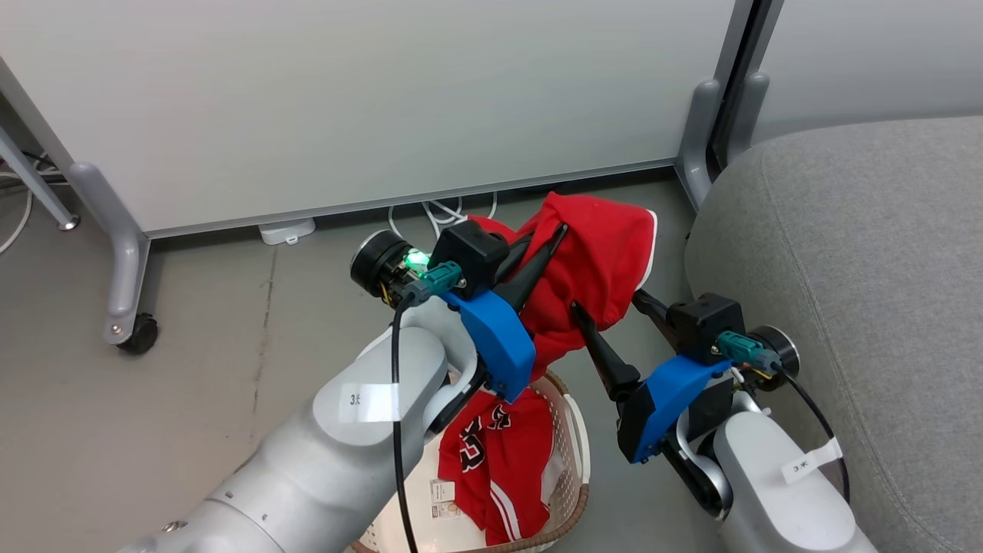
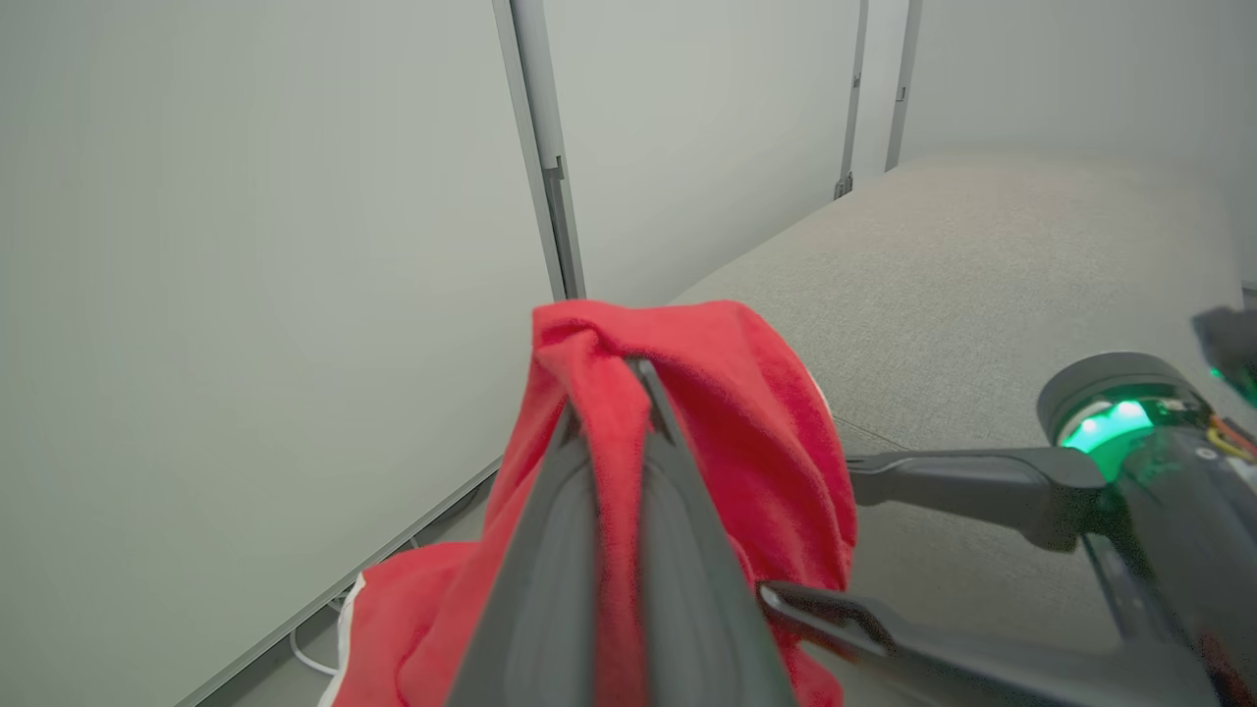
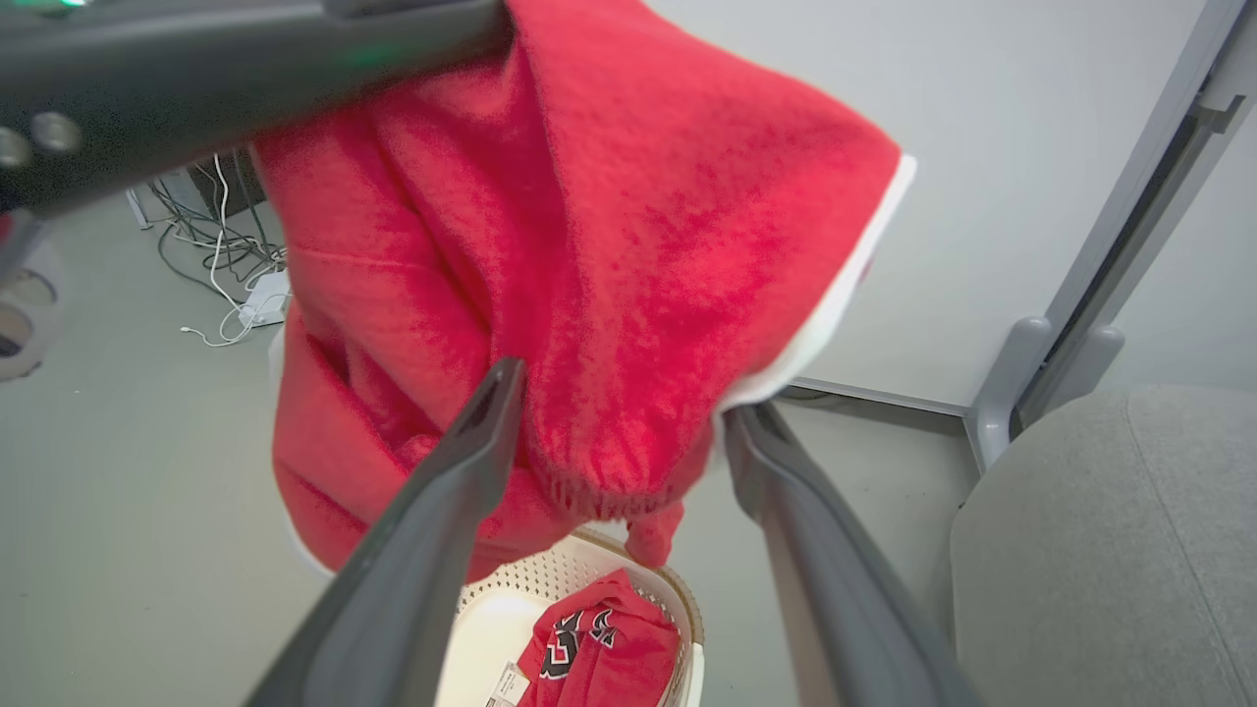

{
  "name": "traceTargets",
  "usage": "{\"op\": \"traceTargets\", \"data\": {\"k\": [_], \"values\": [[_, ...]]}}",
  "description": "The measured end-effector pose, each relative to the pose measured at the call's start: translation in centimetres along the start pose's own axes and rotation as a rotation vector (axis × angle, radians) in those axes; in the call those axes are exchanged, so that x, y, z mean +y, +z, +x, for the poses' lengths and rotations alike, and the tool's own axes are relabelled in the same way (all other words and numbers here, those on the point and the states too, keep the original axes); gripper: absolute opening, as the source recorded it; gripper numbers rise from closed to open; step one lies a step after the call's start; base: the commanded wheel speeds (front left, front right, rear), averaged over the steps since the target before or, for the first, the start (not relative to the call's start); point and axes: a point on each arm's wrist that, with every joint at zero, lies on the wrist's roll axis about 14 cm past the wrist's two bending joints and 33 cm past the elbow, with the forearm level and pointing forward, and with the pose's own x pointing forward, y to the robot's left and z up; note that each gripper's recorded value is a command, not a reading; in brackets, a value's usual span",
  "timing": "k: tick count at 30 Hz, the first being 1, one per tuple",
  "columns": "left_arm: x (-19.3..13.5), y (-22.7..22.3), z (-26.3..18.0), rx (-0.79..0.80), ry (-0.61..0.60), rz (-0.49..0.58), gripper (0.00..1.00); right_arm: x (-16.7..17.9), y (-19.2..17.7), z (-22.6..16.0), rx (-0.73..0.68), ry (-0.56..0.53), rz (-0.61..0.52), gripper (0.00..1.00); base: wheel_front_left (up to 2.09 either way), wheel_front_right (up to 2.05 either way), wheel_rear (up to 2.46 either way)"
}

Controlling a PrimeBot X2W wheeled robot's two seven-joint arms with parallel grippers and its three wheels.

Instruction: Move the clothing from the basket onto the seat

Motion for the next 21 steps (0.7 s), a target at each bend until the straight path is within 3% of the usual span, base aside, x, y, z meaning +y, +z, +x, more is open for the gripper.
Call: {"op": "traceTargets", "data": {"k": [5, 6, 7, 8, 21], "values": [[-0.2, 0.0, 0.0, -0.002, -0.006, -0.002, 0.00, 0.3, 0.1, 1.1, 0.007, 0.023, -0.010, 1.00, 0.00, 0.00, 0.00], [-0.2, 0.1, 0.0, -0.003, -0.007, 0.000, 0.00, 0.5, 0.1, 1.3, 0.007, 0.029, -0.010, 0.87, 0.00, 0.00, 0.00], [-0.2, 0.1, 0.0, -0.004, -0.007, 0.001, 0.00, 0.6, 0.2, 1.4, 0.007, 0.034, -0.010, 0.32, 0.00, 0.00, 0.00], [-0.2, 0.1, 0.0, -0.004, -0.007, 0.001, 0.00, 0.7, 0.2, 1.6, 0.006, 0.038, -0.010, 0.00, 0.00, 0.00, 0.00], [-0.3, 0.5, -0.2, -0.008, -0.007, 0.011, 0.00, 0.9, 0.5, 1.6, -0.020, 0.047, -0.001, 0.00, 0.00, 0.00, 0.00]]}}
